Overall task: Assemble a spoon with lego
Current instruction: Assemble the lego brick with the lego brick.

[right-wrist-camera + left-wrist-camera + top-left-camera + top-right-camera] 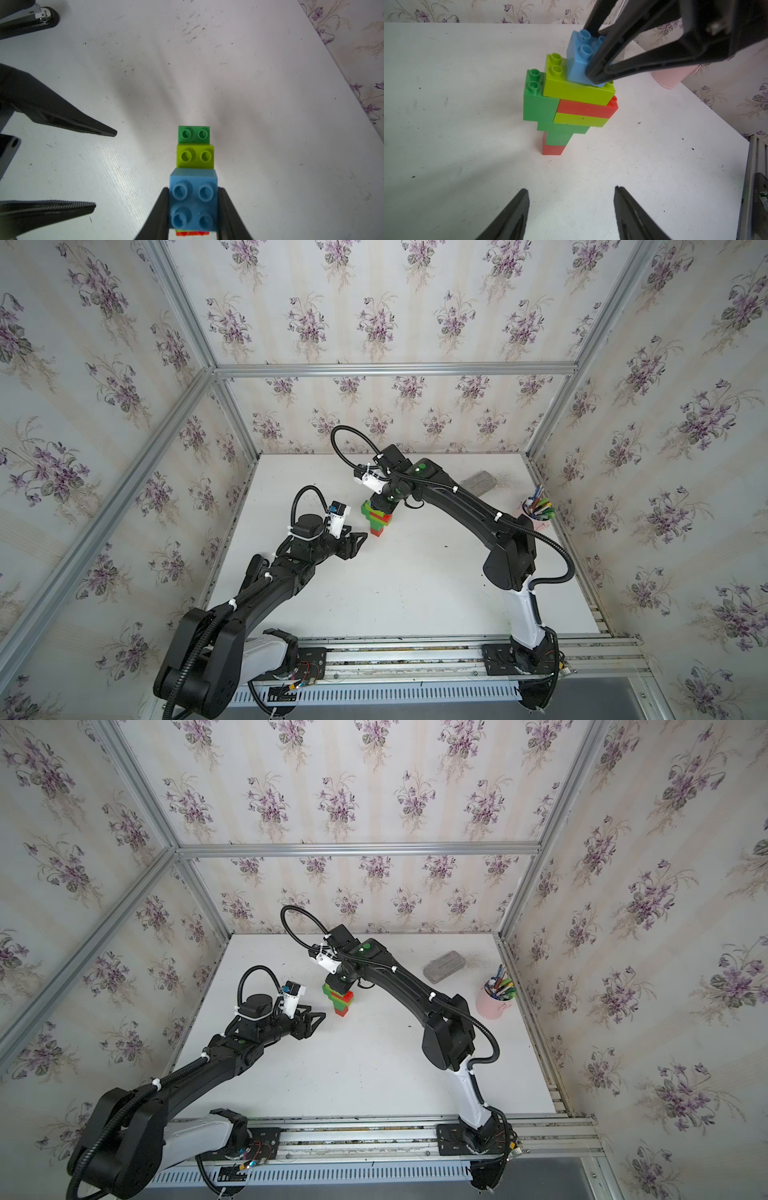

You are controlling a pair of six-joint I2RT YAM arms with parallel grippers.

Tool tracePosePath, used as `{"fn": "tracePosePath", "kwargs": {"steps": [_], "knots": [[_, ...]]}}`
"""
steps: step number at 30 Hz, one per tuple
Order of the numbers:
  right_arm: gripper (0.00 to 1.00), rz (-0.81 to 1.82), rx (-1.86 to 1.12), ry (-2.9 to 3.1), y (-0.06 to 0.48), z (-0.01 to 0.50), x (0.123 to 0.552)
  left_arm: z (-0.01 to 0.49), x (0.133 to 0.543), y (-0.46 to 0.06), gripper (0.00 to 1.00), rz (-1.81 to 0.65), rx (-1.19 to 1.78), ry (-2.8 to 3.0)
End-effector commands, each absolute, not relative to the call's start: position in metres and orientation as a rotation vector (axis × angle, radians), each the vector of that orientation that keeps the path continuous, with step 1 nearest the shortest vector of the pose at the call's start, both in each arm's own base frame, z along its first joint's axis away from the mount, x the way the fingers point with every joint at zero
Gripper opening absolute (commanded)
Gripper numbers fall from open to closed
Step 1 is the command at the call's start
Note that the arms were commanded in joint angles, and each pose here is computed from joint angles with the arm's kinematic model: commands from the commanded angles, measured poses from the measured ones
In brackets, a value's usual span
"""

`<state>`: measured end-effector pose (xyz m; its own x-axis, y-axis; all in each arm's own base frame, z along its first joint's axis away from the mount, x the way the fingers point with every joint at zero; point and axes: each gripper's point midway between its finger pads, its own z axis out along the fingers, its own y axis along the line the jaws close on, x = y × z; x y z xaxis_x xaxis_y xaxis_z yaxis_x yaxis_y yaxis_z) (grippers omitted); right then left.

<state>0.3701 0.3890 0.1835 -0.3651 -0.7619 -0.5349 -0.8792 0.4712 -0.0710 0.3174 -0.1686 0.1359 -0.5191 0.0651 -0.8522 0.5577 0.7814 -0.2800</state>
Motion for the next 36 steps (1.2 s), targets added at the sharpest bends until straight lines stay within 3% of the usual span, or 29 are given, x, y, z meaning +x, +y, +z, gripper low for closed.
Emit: {"fn": "tracePosePath", "kwargs": {"steps": [1,11,23,29,36], "knots": [[0.22,0.311,-1.378,2.255,0.385,0.174,0.366,0.143,0.322,-0.169,0.67,-0.674,0.452,2.019],[0.21,0.25,-1.401,2.374,0.365,0.141,0.358,0.144,0.322,-0.168,0.67,-0.666,0.441,2.023],[0.21,0.427,-1.335,2.475,0.37,0.137,0.343,0.144,0.321,-0.167,0.67,-0.664,0.441,2.031],[0.45,0.415,-1.295,2.385,0.384,0.163,0.353,0.144,0.321,-0.166,0.67,-0.658,0.435,2.033],[0.45,0.395,-1.268,2.343,0.395,0.172,0.364,0.144,0.321,-0.165,0.67,-0.655,0.43,2.035]]}}
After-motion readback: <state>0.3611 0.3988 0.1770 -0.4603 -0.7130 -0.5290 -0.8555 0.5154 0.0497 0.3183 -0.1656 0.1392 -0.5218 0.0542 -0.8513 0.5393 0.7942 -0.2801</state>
